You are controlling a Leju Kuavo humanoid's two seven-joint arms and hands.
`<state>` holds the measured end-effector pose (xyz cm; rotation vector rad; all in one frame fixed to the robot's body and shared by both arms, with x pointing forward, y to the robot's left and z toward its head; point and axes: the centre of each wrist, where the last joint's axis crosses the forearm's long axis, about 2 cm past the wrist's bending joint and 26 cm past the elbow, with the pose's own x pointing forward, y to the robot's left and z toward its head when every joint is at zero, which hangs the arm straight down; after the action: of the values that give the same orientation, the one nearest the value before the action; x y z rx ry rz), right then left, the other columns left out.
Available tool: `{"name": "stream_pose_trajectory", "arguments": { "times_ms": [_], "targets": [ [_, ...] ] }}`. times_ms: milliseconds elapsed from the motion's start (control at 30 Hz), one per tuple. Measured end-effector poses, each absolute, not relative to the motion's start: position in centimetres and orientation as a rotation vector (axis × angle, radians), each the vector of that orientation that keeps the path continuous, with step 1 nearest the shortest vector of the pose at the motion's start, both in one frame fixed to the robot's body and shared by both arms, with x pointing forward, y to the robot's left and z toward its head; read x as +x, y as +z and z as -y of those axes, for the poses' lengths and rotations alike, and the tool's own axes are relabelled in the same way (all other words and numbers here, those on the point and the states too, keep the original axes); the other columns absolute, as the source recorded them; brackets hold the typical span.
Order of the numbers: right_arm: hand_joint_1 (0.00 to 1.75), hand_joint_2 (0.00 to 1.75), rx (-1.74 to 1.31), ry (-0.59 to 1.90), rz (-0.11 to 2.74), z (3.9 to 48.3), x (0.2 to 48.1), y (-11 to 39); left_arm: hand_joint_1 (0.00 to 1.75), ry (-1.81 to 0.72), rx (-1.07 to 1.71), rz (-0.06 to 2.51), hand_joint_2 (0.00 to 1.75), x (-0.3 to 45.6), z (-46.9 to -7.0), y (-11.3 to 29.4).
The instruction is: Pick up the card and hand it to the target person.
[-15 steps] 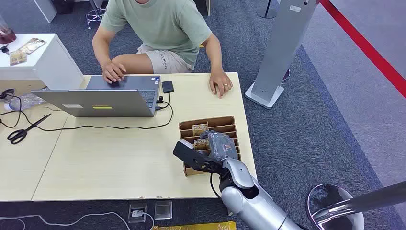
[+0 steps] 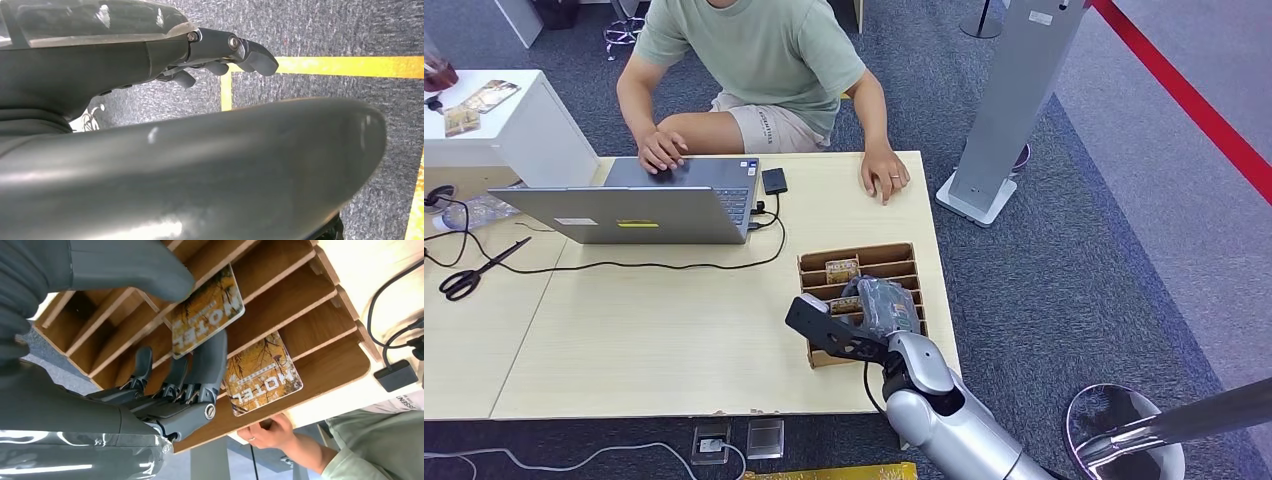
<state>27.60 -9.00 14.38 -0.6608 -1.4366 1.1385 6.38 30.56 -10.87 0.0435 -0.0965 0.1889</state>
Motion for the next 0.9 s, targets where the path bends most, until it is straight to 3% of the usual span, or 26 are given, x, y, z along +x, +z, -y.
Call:
{"name": "stream_pose_trajectory", "arguments": {
  "times_ms": [300, 900],
  "targets": [
    [1.73, 1.75, -0.65, 1.142, 1.438, 9.0, 27.6, 14.35, 0.0, 0.191, 0.049, 0.096, 0.0, 6.38, -30.57, -10.87],
    [1.75, 1.75, -0.637, 1.101, 1.55, 9.1, 27.37, 14.72, 0.0, 0.19, 0.062, 0.105, 0.0, 6.35, -30.6, -10.87]
  ]
}}
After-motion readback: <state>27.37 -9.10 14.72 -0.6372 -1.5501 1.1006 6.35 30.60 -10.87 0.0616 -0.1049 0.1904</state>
